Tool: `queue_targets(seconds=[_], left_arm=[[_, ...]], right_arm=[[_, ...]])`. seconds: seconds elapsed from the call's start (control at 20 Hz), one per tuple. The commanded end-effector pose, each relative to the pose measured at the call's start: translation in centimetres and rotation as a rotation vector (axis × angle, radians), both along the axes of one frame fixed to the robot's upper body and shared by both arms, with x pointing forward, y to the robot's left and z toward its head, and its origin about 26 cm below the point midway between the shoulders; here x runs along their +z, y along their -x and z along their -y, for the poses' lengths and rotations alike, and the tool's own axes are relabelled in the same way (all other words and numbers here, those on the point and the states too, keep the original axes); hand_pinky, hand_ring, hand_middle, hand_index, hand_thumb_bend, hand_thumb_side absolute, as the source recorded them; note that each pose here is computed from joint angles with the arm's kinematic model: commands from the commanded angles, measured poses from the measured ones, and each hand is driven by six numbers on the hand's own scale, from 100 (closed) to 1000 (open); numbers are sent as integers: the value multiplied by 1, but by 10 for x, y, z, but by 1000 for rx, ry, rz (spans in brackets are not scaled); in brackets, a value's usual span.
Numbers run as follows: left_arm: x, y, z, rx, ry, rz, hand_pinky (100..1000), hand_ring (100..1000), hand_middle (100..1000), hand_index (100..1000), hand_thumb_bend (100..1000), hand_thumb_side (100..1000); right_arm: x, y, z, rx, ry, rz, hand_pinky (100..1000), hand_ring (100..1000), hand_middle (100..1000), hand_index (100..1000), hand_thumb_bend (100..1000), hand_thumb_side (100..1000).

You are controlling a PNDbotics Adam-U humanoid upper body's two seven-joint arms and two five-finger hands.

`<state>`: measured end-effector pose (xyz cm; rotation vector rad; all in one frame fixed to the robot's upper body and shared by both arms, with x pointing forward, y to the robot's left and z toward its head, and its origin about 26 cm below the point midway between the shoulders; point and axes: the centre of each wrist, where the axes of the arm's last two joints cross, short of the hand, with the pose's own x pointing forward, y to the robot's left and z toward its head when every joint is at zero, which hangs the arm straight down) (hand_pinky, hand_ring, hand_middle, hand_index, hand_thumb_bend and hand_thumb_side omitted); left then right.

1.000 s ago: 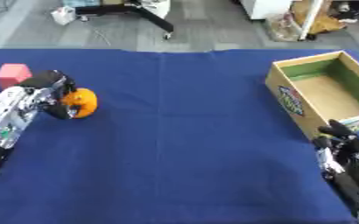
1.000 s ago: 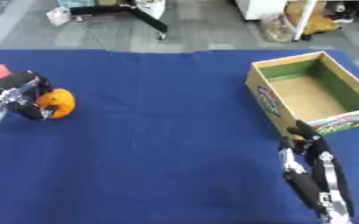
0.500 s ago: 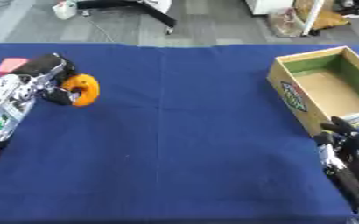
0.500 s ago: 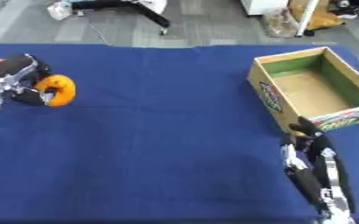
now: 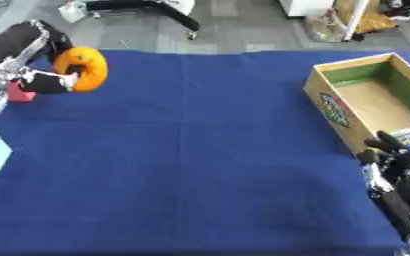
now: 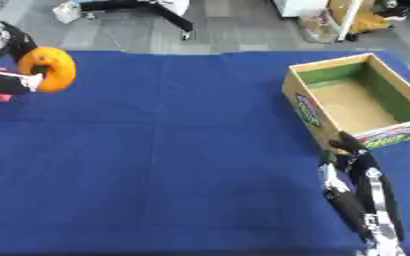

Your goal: Pick up the objects with one hand, pass them to the other hand, and then place them into the box on the other side of the table.

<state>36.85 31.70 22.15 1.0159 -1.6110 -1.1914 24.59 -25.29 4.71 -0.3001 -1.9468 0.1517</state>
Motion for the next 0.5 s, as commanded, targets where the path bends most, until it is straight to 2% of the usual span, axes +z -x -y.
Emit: queue_targets(seconds=[0.05,0.15,0.5], left_arm=[[30,17,2,-22,23,77,652,463,429,544,100,100],[35,25,10,-62,71,98,634,461,426,534,100,100],[17,53,49,-214,293,118,618,455,417,520,100,100]], right_arm=[[8,-1,4,-1,19,27,729,692,750,890,143,514],[20,-5,6,19,53,78,735,697,753,893,146,485],[80,-19,16,118,307,327,749,709,758,893,178,428]])
